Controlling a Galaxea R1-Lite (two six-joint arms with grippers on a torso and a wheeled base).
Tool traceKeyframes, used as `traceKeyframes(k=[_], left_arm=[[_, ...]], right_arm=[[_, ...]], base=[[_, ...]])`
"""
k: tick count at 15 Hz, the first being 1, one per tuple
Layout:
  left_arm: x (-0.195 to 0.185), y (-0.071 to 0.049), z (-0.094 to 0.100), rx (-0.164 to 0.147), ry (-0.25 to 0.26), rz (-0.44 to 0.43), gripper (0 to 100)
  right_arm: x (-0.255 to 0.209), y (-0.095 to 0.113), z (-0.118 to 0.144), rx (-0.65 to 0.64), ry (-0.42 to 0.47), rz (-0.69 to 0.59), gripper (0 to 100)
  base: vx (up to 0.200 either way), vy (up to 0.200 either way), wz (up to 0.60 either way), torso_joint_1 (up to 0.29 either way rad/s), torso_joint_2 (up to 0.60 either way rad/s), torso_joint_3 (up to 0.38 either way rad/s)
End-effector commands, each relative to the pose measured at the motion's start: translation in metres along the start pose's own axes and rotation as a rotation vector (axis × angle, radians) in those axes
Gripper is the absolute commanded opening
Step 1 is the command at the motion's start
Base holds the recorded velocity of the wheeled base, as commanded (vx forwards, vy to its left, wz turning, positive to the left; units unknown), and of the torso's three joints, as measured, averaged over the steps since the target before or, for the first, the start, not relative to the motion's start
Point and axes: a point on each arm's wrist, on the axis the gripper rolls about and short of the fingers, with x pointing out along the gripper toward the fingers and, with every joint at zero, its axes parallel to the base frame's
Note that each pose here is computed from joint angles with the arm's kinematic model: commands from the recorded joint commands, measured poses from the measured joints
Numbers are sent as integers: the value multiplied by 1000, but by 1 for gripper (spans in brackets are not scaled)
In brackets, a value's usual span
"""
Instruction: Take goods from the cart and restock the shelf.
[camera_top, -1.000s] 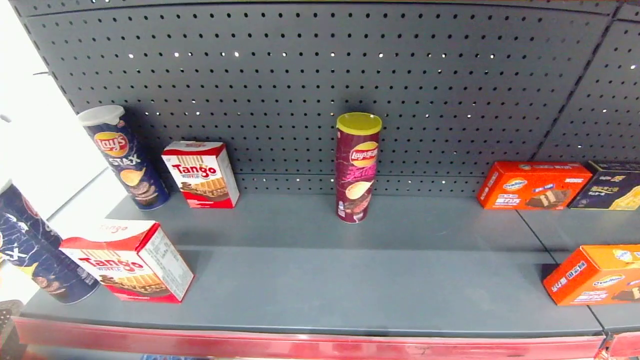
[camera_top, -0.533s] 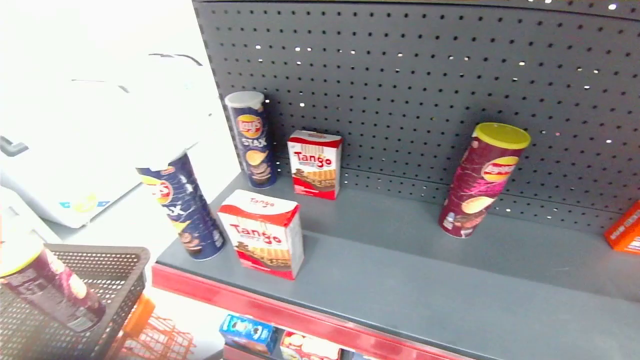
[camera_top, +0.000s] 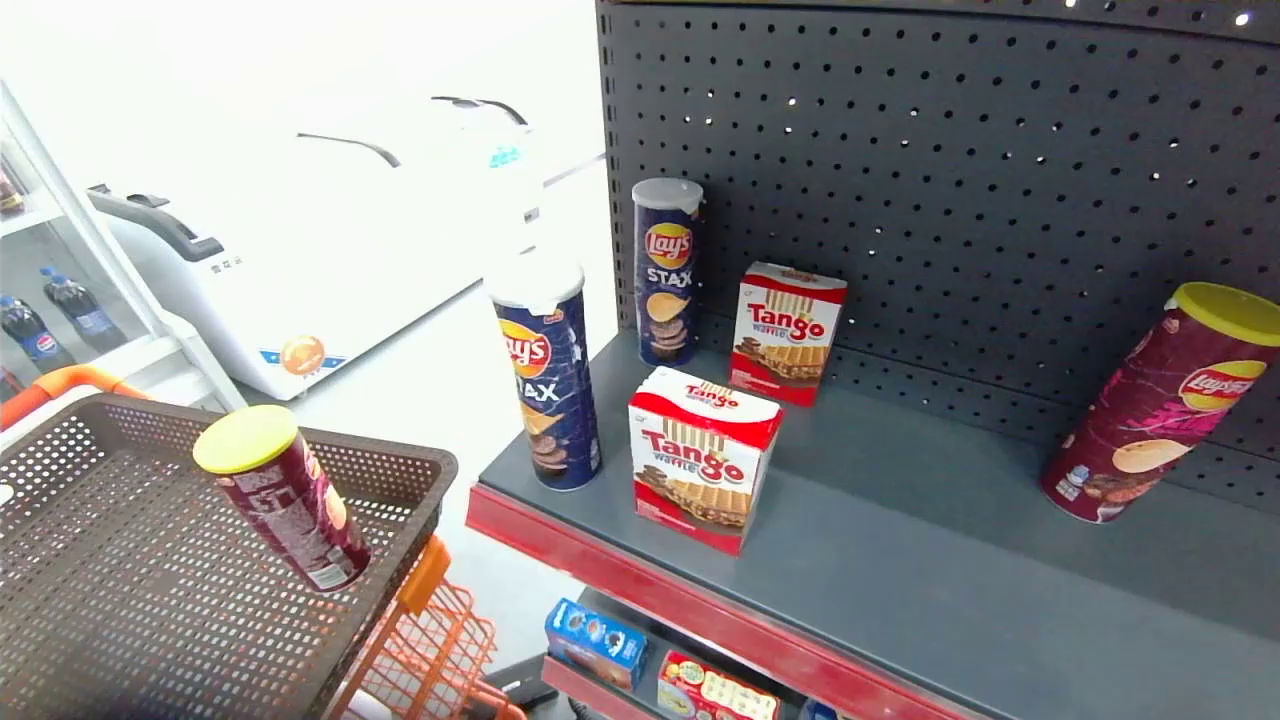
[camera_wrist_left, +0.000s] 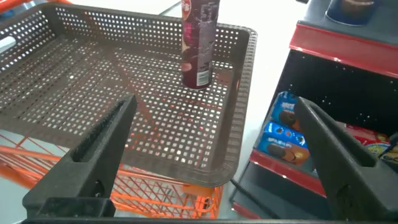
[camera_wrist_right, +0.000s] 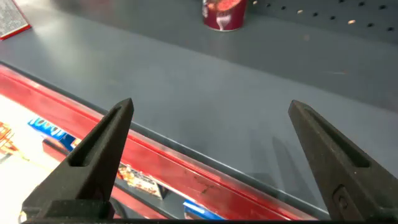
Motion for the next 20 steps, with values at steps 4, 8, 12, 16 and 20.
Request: traceKeyframes(k=[4, 8, 12, 16, 20], left_arm=[[16, -3, 69, 60, 80, -7, 100], [90, -9, 114, 77, 224, 14, 100], [147, 6, 100, 73, 383, 156, 100], [190, 9, 73, 64, 425, 131, 100], [233, 6, 34, 45, 381, 94, 100]], right_arm=[[0, 0, 0, 0, 2, 0, 100], [0, 0, 0, 0, 0, 0, 100], [0, 0, 0, 0, 2, 0, 100], [0, 0, 0, 0, 2, 0, 100], [0, 0, 0, 0, 2, 0, 100]], base=[[0, 0, 0, 0, 0, 0], [0, 0, 0, 0, 0, 0], [0, 0, 0, 0, 0, 0], [0, 0, 0, 0, 0, 0], [0, 0, 0, 0, 0, 0]])
